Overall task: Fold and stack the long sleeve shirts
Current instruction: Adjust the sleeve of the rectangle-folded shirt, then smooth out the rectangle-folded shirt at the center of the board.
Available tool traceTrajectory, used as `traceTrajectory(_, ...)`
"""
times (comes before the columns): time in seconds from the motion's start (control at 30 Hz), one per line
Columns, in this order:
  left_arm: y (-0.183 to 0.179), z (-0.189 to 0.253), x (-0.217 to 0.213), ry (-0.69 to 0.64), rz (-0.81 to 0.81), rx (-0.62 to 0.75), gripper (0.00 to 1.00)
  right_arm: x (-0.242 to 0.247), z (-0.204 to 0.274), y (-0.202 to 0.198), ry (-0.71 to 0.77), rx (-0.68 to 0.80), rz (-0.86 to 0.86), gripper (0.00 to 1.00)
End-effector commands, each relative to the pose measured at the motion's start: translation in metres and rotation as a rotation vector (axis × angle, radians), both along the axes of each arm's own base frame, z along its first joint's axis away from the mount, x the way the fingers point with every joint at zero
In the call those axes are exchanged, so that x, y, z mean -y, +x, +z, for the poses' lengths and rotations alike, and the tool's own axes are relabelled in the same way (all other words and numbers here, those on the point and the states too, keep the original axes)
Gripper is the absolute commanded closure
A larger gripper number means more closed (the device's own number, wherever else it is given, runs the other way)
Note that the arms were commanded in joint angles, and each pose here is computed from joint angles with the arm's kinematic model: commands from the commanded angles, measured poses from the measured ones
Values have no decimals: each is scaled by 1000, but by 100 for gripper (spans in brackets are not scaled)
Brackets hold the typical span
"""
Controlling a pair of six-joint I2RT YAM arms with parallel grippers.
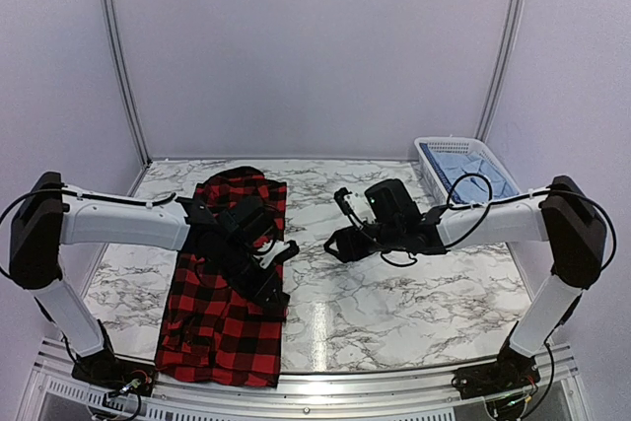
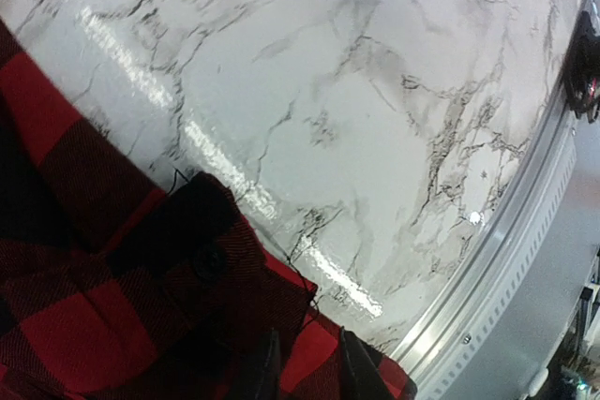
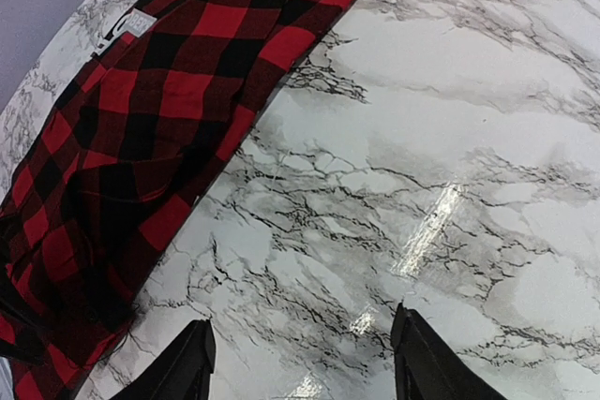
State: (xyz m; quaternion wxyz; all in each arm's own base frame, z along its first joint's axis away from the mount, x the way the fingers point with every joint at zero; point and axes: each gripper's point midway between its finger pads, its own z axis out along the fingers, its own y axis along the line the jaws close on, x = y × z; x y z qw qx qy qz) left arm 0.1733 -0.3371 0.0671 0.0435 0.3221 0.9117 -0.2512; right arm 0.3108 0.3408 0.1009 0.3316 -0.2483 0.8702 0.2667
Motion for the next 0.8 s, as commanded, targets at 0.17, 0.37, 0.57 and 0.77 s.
traceTrajectory(0.17,20,44,11,-131,63,124,52,-35,-12,-45,-63,-49,165,39)
traceTrajectory(0.37,63,54,-39,-105,381,164,51,-63,-11,-73,-38,-90,238,39)
traceTrajectory(0.57,87,31,-105,-42,683,115,53,-87,-20,-82,-37,-99,317,39)
traceTrajectory(0.77,97,7,-145,-14,852,46,55,-105,-29,-87,-21,-131,387,41)
